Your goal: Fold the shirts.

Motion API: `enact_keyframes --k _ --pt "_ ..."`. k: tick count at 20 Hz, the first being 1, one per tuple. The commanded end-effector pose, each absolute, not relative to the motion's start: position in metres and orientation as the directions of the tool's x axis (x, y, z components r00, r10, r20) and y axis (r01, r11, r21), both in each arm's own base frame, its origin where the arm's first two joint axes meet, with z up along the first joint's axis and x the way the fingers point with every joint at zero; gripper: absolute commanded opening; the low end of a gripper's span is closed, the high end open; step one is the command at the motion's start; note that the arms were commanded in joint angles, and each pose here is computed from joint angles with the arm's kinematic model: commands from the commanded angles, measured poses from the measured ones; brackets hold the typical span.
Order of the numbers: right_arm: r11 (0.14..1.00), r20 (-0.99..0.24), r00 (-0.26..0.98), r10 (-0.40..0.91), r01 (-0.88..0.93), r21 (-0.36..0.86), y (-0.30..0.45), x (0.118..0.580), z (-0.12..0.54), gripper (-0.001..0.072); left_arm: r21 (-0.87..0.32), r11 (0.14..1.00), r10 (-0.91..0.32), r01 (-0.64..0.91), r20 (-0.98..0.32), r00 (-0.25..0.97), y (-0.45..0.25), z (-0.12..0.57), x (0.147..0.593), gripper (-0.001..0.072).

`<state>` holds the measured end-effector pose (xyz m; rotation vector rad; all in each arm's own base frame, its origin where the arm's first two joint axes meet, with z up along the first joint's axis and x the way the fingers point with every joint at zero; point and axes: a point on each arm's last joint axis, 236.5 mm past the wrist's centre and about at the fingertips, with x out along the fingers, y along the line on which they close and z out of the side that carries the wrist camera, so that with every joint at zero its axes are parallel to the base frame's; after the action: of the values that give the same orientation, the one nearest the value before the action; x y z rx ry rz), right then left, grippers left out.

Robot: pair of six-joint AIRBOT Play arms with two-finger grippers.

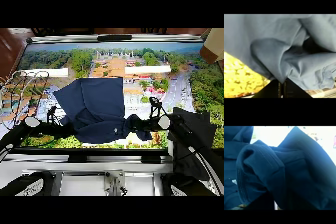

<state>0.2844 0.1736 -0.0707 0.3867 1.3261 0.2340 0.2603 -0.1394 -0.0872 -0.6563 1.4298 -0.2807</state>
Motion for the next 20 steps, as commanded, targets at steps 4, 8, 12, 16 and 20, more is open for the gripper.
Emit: enact_keyframes --k 4,8,12,16,20 --pt "0.912 -0.873 0.274 0.405 -0.046 0.408 0.180 0.301 -0.031 0.0074 -0.597 0.802 -0.587 -0.005 -0.789 0.182 -0.146 -0.045 0.278 0.0033" --pt "0.936 -0.747 0.565 0.352 -0.223 0.272 0.161 0.351 0.097 0.0074 -0.556 0.792 -0.611 0.252 -0.721 0.327 -0.142 0.049 0.310 0.0033" --pt "0.954 -0.349 0.888 0.300 -0.277 0.114 0.127 0.367 0.291 0.0074 -0.302 0.846 -0.533 0.439 -0.455 0.714 -0.107 0.245 0.347 0.0033" --pt "0.951 0.235 0.943 0.237 -0.275 0.143 0.090 0.317 0.491 0.0074 -0.026 0.937 -0.346 0.347 0.060 0.936 -0.065 0.481 0.292 0.0033" --pt "0.907 0.578 0.783 0.231 -0.389 0.163 0.079 0.253 0.600 0.0074 0.026 0.952 -0.292 0.305 0.373 0.881 -0.071 0.597 0.203 0.0034"
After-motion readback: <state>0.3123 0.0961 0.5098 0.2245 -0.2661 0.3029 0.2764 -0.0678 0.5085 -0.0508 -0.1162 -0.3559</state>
